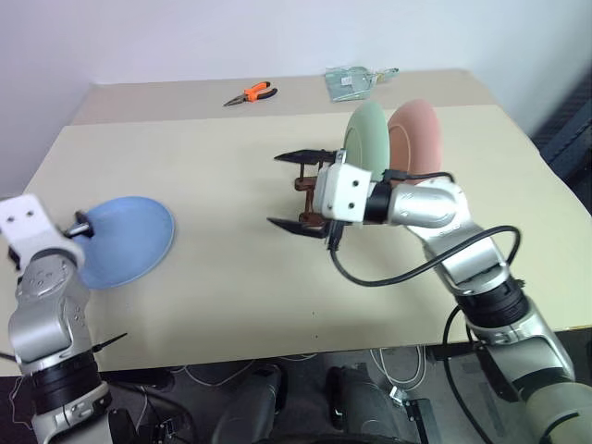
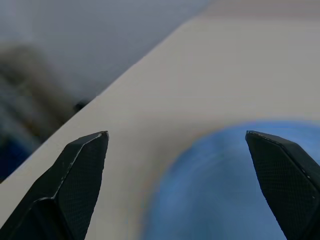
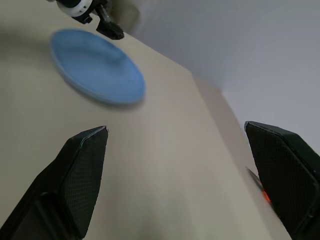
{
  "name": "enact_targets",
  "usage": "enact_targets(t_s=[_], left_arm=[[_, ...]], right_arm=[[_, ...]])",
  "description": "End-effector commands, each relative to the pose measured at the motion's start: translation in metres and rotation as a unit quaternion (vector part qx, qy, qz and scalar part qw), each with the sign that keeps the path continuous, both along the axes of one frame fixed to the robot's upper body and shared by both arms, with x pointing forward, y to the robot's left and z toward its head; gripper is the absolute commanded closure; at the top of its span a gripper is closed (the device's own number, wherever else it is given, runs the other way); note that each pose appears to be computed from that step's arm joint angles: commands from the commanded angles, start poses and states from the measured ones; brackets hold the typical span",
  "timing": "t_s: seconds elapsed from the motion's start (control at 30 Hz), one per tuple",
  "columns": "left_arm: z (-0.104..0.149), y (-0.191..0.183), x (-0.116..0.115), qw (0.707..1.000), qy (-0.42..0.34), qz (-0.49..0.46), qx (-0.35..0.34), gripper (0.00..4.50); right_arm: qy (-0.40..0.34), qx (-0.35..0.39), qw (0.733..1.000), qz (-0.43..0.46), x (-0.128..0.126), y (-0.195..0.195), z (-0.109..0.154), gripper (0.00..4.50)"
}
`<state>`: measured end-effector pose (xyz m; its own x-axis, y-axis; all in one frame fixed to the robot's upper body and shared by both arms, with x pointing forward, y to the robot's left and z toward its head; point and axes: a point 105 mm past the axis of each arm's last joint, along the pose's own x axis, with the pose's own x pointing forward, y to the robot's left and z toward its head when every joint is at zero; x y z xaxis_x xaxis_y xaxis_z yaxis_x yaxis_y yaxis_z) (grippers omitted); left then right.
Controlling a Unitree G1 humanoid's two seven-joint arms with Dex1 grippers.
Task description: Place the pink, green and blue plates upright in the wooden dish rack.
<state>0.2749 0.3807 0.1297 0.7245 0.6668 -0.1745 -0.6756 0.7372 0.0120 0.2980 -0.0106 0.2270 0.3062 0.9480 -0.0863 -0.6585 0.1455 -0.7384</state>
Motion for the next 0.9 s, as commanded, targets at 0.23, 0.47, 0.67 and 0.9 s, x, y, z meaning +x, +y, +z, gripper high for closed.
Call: enact_targets(t_s=[0.23, 0.47, 0.67, 0.9], left_arm=[[-0.038, -0.029, -0.024, 0.982, -0.017, 0.0, -0.189, 0.53], [-0.041, -0.036, -0.014, 0.967, -0.045, 0.006, -0.251, 3.91], [0.032, -0.063, 0.026, 0.969, -0.137, -0.134, -0.153, 4.47], [0.146, -0.167, 0.07, 0.912, -0.2, -0.359, -0.003, 4.47]], right_arm=[[-0.011, 0.0, 1.0, 0.011, -0.002, 0.001, -0.006, 0.0], [-0.015, 0.002, 1.0, -0.006, 0.001, -0.004, -0.005, 0.0], [-0.018, -0.01, 0.999, -0.025, 0.005, -0.011, -0.008, 0.0], [-0.109, -0.027, 0.993, -0.037, 0.016, -0.001, 0.004, 0.0]])
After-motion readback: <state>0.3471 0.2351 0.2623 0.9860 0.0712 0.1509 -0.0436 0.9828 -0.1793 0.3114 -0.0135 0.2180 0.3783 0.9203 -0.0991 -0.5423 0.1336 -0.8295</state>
